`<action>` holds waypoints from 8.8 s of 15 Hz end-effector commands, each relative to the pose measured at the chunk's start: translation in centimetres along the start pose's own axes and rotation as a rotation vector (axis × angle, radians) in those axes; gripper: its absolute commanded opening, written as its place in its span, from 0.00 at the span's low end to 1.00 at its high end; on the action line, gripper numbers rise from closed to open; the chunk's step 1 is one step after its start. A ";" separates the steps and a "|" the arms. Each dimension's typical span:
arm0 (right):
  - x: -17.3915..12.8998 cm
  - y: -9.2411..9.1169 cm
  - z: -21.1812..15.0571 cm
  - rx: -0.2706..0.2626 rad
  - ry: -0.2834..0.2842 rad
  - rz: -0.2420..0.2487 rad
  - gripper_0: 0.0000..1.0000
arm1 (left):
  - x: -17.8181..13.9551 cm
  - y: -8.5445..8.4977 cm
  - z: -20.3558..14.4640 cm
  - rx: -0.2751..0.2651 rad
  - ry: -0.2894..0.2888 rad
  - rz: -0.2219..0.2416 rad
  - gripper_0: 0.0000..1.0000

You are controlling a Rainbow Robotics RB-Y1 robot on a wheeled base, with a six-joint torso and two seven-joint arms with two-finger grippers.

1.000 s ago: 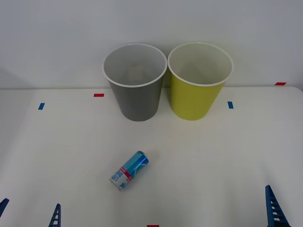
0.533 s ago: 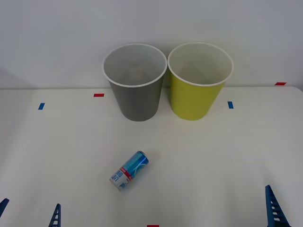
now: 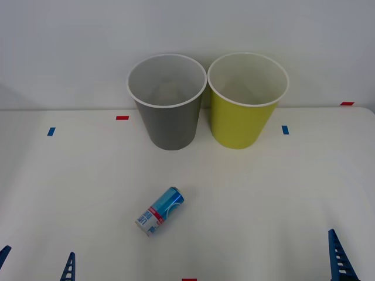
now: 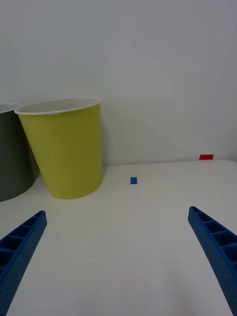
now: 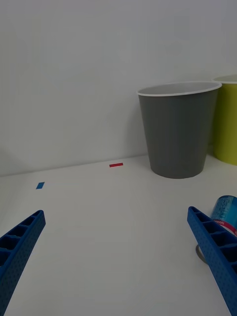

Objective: Put cans in the gray bin and PET bottles in the light green bin.

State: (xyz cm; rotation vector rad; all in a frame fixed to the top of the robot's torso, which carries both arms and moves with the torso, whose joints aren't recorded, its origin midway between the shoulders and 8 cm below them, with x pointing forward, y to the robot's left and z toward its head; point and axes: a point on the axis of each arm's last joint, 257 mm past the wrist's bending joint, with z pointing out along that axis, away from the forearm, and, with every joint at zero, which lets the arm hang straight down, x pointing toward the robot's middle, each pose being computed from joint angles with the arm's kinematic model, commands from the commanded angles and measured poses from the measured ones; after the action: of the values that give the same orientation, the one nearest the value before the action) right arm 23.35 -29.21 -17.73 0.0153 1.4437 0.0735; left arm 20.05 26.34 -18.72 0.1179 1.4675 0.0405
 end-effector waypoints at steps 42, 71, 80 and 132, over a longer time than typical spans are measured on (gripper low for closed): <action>0.0 0.0 0.0 0.000 0.000 0.000 1.00 | 4.4 -9.9 8.2 0.789 0.027 0.324 1.00; 0.0 0.0 0.0 0.000 0.000 0.000 1.00 | 9.3 -16.9 16.5 0.738 0.538 0.559 1.00; 0.0 0.0 0.0 0.000 0.000 0.000 1.00 | 8.8 -18.3 17.1 0.728 0.710 0.547 1.00; 0.0 0.0 0.0 0.000 0.000 0.000 1.00 | 9.4 -19.7 18.7 0.626 0.916 0.490 0.00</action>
State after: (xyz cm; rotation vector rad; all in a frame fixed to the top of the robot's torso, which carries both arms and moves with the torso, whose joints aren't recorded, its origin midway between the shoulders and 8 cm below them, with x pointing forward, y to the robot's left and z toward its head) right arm 23.35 -29.21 -17.73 0.0153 1.4437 0.0735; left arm 38.62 6.24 -29.03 1.0999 2.3043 0.0249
